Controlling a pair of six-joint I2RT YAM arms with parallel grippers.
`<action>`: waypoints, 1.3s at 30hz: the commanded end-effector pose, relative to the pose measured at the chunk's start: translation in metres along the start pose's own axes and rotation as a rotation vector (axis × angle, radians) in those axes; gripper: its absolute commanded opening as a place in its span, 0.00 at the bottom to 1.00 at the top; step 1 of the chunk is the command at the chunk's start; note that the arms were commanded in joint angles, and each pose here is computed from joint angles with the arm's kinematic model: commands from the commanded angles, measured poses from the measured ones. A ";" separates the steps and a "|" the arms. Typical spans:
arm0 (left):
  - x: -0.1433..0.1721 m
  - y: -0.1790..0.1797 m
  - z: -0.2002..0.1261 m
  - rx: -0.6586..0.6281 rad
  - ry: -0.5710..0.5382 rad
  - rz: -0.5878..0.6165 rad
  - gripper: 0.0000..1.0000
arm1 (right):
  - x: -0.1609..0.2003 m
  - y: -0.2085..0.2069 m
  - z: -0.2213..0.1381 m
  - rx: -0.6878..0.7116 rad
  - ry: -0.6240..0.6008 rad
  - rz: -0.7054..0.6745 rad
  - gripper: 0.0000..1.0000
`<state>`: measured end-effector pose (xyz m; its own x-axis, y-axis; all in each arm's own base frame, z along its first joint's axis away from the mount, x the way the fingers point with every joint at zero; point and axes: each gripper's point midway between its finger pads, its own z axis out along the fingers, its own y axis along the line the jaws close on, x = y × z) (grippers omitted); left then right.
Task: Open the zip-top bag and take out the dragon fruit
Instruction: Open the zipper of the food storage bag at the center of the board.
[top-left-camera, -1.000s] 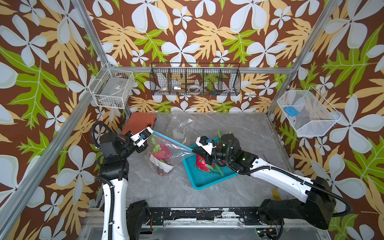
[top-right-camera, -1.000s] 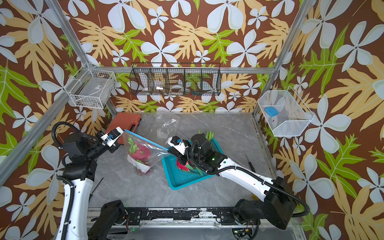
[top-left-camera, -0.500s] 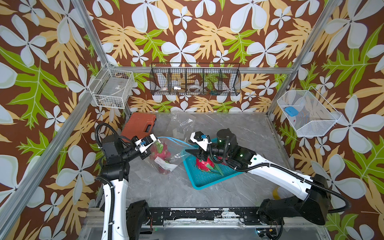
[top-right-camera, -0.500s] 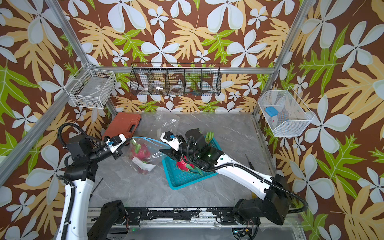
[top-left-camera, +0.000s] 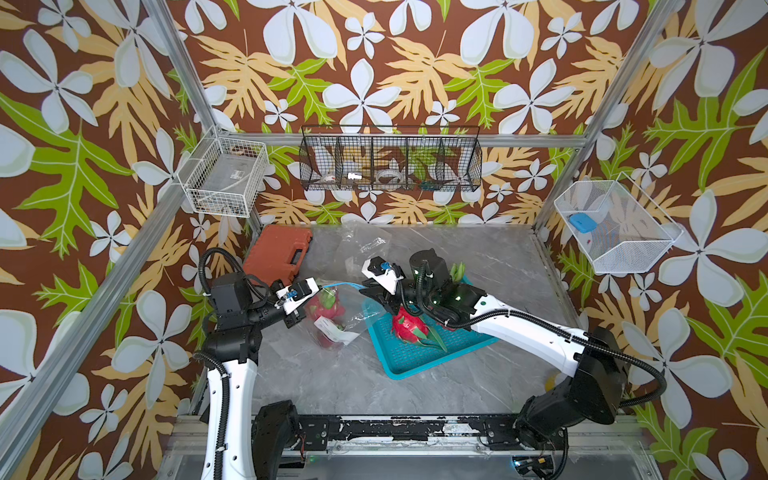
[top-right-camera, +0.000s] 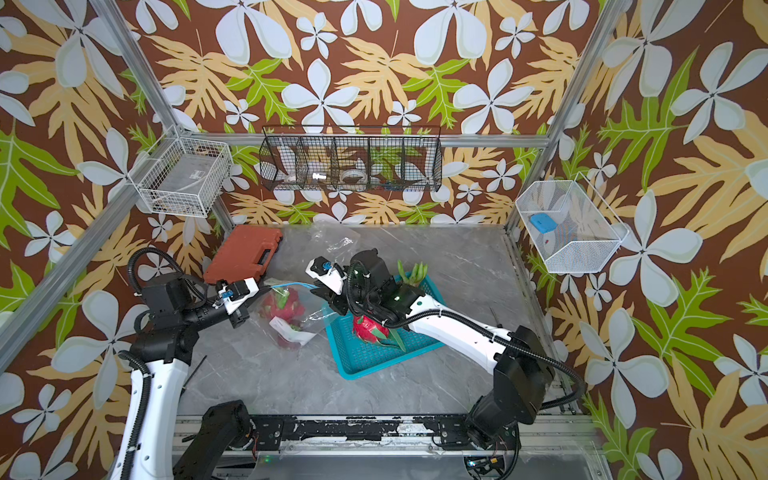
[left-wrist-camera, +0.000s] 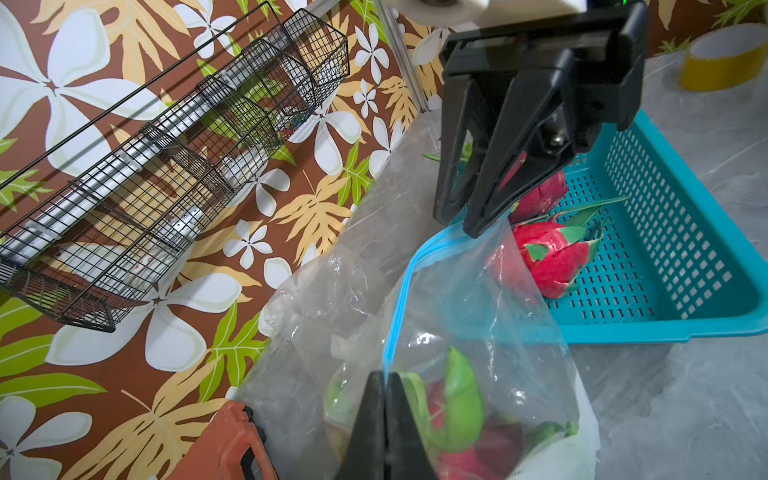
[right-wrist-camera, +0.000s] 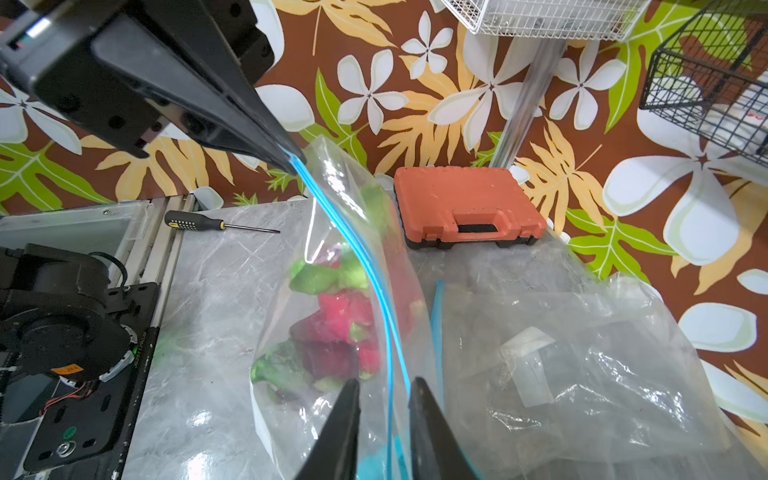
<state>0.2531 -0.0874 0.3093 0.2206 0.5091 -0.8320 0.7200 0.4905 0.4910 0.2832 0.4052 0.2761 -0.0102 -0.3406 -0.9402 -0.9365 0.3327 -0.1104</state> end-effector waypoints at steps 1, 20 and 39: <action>-0.003 -0.004 -0.001 0.014 -0.009 0.010 0.00 | -0.003 -0.016 -0.011 0.123 -0.053 0.021 0.09; -0.017 0.003 -0.006 -0.002 -0.024 0.014 0.00 | 0.015 0.009 -0.010 0.038 -0.037 0.049 0.00; -0.022 0.004 -0.007 -0.004 -0.032 0.016 0.00 | 0.022 0.014 0.036 0.005 0.011 0.070 0.10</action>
<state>0.2495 -0.0887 0.3262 0.2417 0.5076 -0.8270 0.7075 0.4911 0.5082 0.2876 0.4229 0.2425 -0.0837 -0.3257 -0.9418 -0.9228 0.3819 -0.0500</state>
